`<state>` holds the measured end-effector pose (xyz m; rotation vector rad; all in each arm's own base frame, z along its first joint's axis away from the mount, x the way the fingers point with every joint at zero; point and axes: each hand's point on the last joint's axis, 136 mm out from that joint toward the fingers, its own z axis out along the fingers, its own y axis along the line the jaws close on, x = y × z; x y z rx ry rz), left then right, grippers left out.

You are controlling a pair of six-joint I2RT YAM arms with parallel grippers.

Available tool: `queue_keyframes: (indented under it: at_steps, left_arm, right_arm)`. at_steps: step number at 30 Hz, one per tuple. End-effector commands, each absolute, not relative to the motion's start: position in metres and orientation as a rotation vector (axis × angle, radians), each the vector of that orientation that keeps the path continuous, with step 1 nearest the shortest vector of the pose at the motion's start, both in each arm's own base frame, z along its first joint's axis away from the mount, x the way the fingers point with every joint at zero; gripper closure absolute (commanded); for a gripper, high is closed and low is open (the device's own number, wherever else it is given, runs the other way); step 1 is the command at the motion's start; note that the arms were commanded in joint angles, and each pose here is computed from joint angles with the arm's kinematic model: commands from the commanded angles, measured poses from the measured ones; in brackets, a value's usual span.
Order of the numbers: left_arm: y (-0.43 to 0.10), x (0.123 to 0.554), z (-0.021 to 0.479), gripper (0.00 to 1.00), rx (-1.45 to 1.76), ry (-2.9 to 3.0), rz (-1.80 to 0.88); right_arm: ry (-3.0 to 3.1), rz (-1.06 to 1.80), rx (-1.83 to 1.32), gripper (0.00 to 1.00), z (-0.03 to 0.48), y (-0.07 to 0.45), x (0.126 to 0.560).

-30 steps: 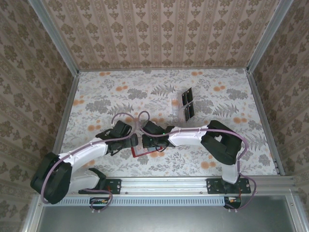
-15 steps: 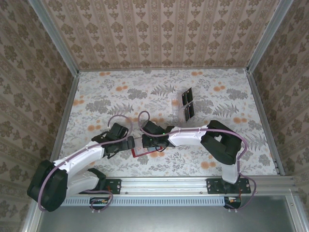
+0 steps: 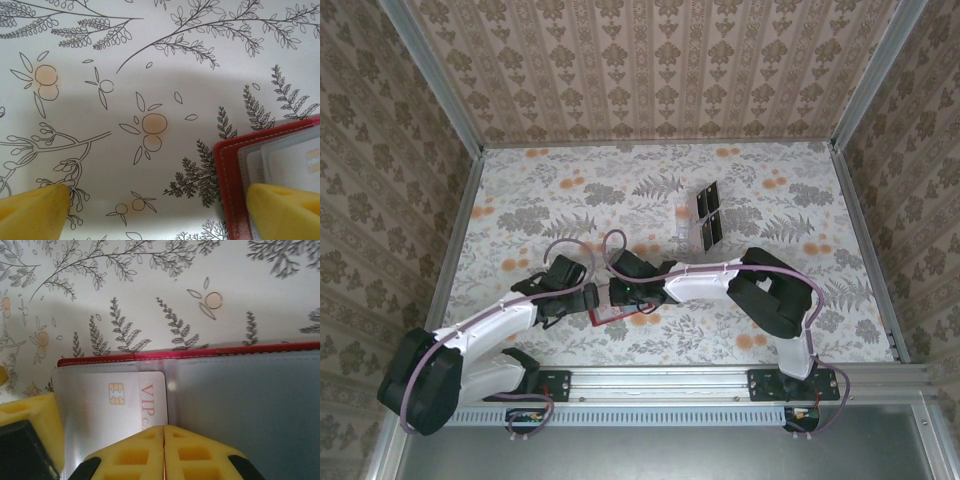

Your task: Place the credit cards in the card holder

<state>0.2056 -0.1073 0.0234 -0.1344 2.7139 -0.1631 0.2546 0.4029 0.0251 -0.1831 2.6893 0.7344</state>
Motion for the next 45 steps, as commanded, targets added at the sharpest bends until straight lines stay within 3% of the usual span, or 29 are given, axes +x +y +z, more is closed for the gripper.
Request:
queue_keyframes:
  at_steps: [1, 10, 32, 45]
  left_arm:
    - [-0.107, 0.203, 0.019, 0.00, -0.152, 2.727, -0.172]
    - [-0.105, 0.205, 0.029, 0.00, -0.166, 2.696, -0.177]
    - [-0.122, 0.217, 0.037, 0.00, -0.072, 2.699, -0.224]
    - [-0.157, 0.246, 0.049, 0.00, 0.108, 2.665, -0.316]
  right_arm:
    - [2.702, 0.799, -0.199, 0.91, 0.026, 0.418, 0.248]
    - [2.615, 0.779, -0.142, 0.90, 0.049, 0.398, 0.260]
    - [2.710, 0.413, 0.110, 0.97, 0.001, 0.307, 0.254]
    - [2.616, 0.588, 0.071, 0.97, 0.032, 0.322, 0.258]
